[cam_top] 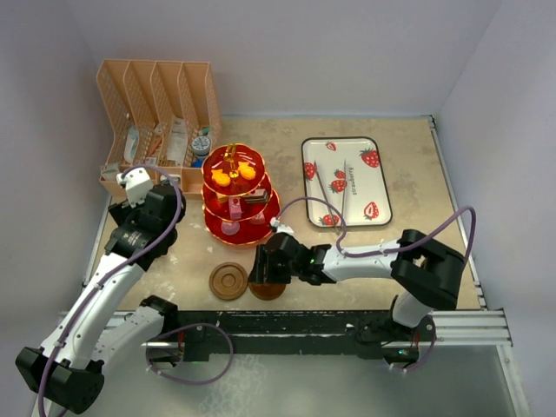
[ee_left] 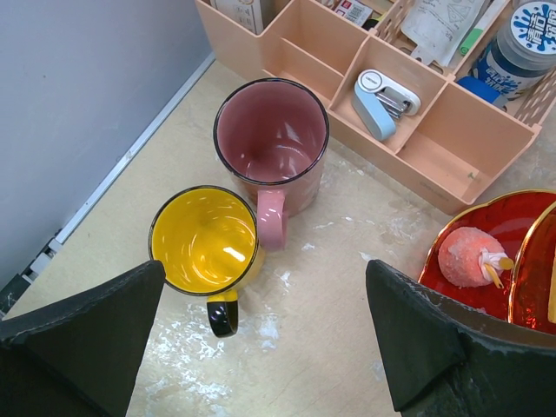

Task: Serve the afternoon tea
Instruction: Move the coaster to the center of the board, then pick up the cup at the center of the board.

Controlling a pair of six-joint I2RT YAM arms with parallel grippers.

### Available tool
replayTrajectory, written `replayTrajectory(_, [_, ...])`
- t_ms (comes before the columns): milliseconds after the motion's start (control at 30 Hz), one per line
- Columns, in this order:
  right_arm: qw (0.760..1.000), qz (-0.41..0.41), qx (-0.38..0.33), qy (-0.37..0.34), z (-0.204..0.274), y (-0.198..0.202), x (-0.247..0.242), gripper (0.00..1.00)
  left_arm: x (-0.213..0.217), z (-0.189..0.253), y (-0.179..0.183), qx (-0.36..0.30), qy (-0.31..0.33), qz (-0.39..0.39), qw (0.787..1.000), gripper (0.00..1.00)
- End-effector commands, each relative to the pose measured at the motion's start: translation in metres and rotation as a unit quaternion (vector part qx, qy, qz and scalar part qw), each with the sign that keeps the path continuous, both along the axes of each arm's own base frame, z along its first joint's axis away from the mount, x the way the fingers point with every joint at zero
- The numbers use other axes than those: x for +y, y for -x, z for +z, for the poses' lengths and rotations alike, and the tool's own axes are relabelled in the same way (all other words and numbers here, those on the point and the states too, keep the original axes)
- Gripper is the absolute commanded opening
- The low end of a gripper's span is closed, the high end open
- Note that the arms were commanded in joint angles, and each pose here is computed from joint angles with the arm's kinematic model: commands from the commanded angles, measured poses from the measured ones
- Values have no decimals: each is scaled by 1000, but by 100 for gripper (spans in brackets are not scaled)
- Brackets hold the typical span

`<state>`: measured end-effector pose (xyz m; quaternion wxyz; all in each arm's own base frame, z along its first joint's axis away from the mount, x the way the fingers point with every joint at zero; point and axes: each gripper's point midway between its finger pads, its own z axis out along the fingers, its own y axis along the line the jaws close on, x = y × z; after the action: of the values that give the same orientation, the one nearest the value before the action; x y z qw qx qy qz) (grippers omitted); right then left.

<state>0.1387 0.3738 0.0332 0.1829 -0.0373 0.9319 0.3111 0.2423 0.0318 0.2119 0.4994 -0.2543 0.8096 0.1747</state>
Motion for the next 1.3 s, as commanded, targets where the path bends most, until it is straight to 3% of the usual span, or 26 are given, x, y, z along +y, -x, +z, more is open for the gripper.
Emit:
replayTrajectory(0, [996,-33,8,86,-29,2,-53,61,0,12,-3,-23,6,6,1000,96])
replayTrajectory(500, [983,-54,-24,176,-40,-2,-103,62,2,2,-1,-9,21,42,999,96])
replayTrajectory(667, [994,17,-75,72,0,-9,-58,63,3,3,-7,-15,22,67,997,100])
replayTrajectory(800, [988,34,-149,22,56,-26,-38,63,8,8,-15,-21,29,87,996,99])
replayTrajectory(1000, [982,29,-188,-11,106,-32,-39,63,42,-4,-22,5,67,120,991,99])
replayTrajectory(1267, [984,4,-177,-30,111,-21,-61,62,42,-19,-35,42,70,108,991,96])
